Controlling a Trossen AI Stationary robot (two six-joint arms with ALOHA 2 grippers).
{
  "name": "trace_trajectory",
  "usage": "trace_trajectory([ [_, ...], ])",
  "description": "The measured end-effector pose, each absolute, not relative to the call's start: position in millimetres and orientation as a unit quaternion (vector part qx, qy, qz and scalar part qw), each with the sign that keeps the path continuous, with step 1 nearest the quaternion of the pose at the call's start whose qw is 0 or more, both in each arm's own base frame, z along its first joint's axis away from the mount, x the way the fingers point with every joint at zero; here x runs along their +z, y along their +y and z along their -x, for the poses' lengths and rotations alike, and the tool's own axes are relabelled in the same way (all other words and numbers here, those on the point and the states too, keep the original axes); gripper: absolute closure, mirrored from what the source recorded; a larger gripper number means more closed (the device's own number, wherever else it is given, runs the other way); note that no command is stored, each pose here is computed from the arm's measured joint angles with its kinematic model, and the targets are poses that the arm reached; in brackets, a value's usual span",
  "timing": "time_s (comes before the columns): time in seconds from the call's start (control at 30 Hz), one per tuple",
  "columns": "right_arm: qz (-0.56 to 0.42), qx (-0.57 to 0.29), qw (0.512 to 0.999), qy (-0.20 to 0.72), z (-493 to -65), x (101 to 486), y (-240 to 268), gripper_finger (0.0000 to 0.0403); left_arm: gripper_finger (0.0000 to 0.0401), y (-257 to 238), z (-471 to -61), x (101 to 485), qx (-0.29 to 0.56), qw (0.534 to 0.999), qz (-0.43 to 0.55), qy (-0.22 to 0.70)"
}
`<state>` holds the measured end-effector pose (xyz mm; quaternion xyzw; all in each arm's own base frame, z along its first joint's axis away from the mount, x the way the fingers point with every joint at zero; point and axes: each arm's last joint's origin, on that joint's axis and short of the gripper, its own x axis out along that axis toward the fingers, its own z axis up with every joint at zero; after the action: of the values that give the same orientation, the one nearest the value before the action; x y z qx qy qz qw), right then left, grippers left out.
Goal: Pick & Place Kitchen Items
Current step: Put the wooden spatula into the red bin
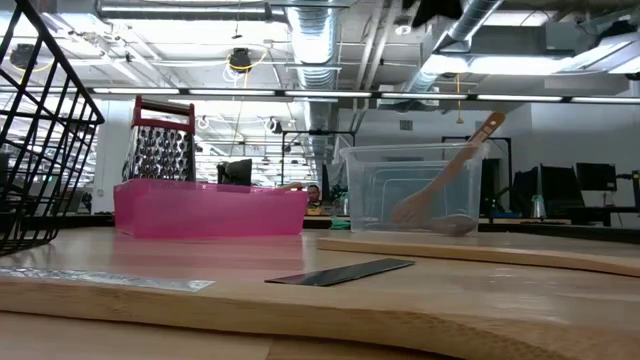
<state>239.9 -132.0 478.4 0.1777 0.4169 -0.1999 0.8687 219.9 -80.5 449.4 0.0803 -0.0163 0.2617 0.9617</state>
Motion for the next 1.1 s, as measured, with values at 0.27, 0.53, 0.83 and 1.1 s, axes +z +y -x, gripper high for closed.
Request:
trace_trajectory([
  [0.27,-0.206,-0.139,0.888,0.387,-218,503,-63,0.0154,0.0179,-84,-259,361,0.098,0.993,-0.032,0.064],
  [0.53,-0.238,-0.034,0.9,0.363,-216,515,11,0.0154,0.0179,-92,-315,288,-0.006,0.991,-0.058,0.121],
  [0.83,-0.218,-0.025,0.906,0.361,-201,515,75,0.0154,0.0179,-76,-365,237,-0.057,0.989,-0.04,0.129],
  [1.1,-0.194,-0.049,0.916,0.349,-192,509,104,0.0154,0.0179,-60,-387,202,-0.084,0.98,-0.061,0.17],
])
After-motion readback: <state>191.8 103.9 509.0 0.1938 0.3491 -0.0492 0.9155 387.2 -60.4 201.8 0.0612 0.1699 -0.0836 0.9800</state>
